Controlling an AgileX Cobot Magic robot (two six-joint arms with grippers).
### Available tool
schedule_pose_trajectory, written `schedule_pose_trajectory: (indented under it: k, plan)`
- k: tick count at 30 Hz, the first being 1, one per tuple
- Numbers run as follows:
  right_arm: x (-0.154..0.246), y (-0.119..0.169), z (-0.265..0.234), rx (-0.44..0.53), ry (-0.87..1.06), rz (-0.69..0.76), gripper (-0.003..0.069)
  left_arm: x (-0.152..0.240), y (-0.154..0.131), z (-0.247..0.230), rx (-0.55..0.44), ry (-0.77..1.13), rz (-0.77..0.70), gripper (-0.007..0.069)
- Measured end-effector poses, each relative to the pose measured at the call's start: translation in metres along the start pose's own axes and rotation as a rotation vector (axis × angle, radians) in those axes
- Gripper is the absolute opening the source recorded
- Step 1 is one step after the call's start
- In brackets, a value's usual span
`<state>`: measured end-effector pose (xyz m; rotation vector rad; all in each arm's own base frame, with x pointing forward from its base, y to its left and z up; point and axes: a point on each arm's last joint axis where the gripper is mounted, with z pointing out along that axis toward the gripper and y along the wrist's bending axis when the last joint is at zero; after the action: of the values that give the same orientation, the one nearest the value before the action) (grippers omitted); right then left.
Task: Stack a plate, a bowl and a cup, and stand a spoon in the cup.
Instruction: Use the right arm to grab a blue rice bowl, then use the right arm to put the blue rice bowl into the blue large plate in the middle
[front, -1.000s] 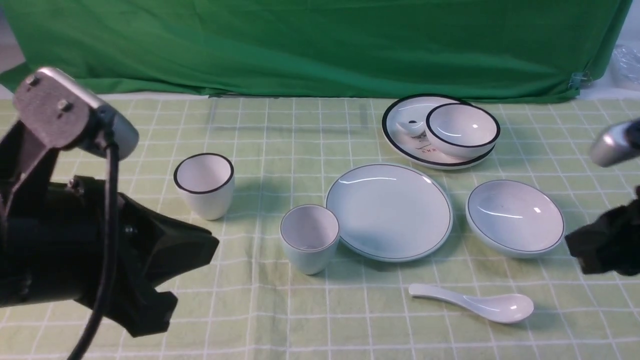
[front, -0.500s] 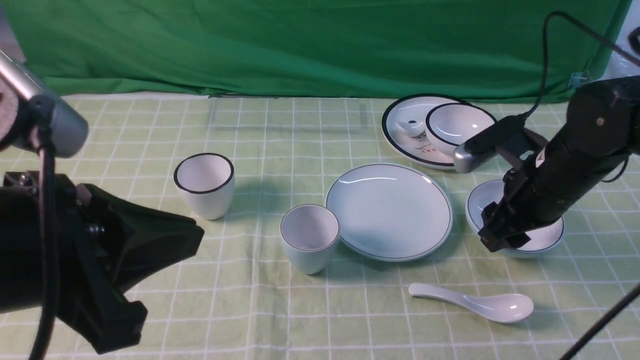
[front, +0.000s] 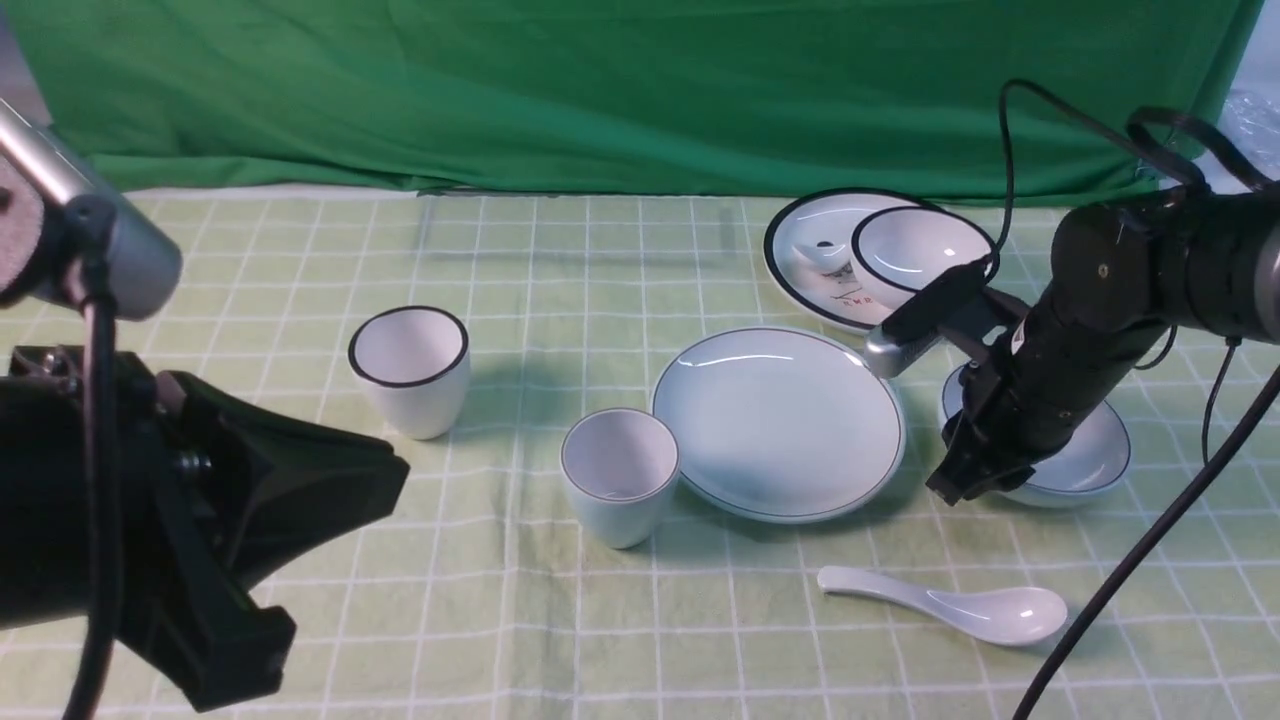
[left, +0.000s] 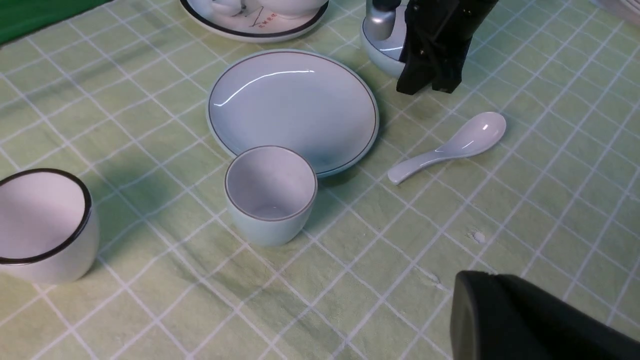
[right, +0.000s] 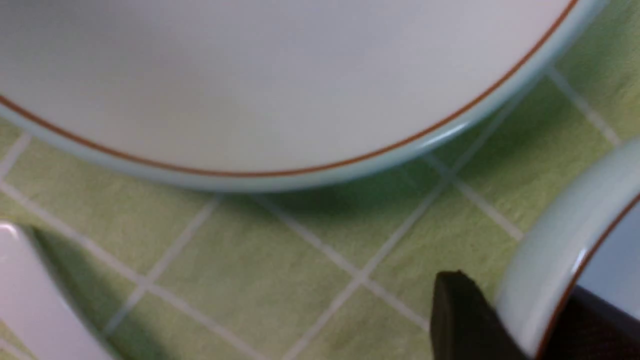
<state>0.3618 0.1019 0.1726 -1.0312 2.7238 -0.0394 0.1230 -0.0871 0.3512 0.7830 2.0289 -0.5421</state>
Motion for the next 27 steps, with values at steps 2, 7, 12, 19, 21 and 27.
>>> schedule_pose_trajectory:
  k: [2, 7, 12, 19, 21, 27]
  plan:
    - [0.001, 0.0, -0.007, 0.008, -0.001, -0.006, 0.0154, 0.0, 0.0, 0.0, -0.001, 0.001, 0.002, 0.0021]
    - [0.0, 0.001, -0.032, 0.016, -0.028, 0.042, 0.0092, 0.0, 0.001, 0.0, -0.006, 0.003, 0.008, 0.0021]
    - [-0.014, 0.028, -0.089, 0.029, -0.149, 0.037, 0.0092, 0.001, 0.001, 0.0, -0.009, 0.006, 0.012, 0.0021]
    - [-0.053, 0.092, -0.109, 0.003, -0.272, -0.139, 0.0092, 0.001, 0.001, 0.0, -0.011, 0.007, 0.014, 0.0021]
    - [-0.057, 0.098, -0.103, 0.003, -0.267, -0.158, 0.0092, 0.001, 0.001, 0.0, -0.011, 0.007, 0.014, 0.0021]
    - [-0.078, 0.105, -0.065, 0.006, -0.213, -0.197, 0.0092, 0.001, 0.001, 0.0, -0.011, 0.007, 0.014, 0.0021]
